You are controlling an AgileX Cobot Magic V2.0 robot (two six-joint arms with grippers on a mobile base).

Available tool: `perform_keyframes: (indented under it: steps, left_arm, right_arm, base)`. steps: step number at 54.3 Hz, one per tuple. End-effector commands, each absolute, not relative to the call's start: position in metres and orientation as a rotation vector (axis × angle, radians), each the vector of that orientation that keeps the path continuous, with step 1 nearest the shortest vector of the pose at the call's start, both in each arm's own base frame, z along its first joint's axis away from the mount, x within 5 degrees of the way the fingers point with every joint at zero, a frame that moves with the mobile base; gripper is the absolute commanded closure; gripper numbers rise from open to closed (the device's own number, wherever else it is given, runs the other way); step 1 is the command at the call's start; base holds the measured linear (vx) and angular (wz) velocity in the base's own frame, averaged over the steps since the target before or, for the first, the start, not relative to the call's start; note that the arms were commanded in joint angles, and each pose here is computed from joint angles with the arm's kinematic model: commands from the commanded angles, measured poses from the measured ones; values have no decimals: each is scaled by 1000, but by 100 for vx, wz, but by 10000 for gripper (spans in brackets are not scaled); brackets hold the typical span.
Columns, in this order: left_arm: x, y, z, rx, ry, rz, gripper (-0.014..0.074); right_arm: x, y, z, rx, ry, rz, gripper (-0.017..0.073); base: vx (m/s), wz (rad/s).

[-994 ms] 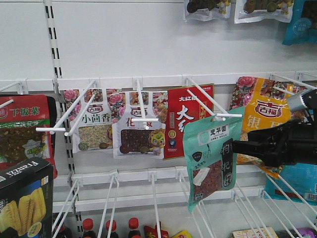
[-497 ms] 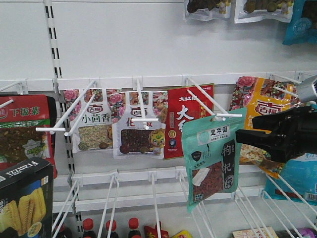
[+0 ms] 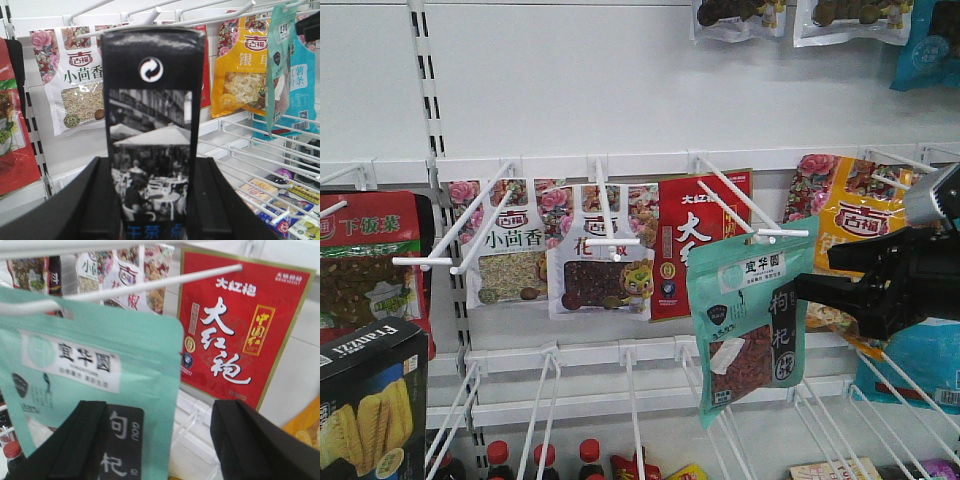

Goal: Pick snacks and fruit into basket
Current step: 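Pull the teal goji bag along the hook toward the robot with right gripper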

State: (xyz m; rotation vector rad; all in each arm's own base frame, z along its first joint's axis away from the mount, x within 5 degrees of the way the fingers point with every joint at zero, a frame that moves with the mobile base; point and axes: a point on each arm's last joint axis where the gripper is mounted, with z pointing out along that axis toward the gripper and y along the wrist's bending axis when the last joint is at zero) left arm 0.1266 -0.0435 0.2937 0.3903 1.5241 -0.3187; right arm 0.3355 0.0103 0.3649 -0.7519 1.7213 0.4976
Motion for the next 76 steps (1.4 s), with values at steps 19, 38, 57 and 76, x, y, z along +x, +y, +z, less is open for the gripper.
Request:
perform_keyframes:
  steps: [19, 38, 57, 76]
  left_arm:
    - [126, -46, 307, 374, 1466, -371, 591]
    - [126, -46, 307, 374, 1466, -371, 591]
    - [126, -46, 307, 374, 1466, -371, 591]
    - [126, -46, 307, 374, 1466, -371, 591]
  right_arm:
    - [341, 12, 366, -806, 1680, 523, 62]
    - [350, 14, 357, -803, 1640, 604, 62]
    - [349, 17, 352, -840, 1626, 680, 62]
    - [345, 21, 356, -844, 1584, 764, 62]
  base:
    - [0, 0]
    - [0, 0]
    - [0, 0]
    - [0, 0]
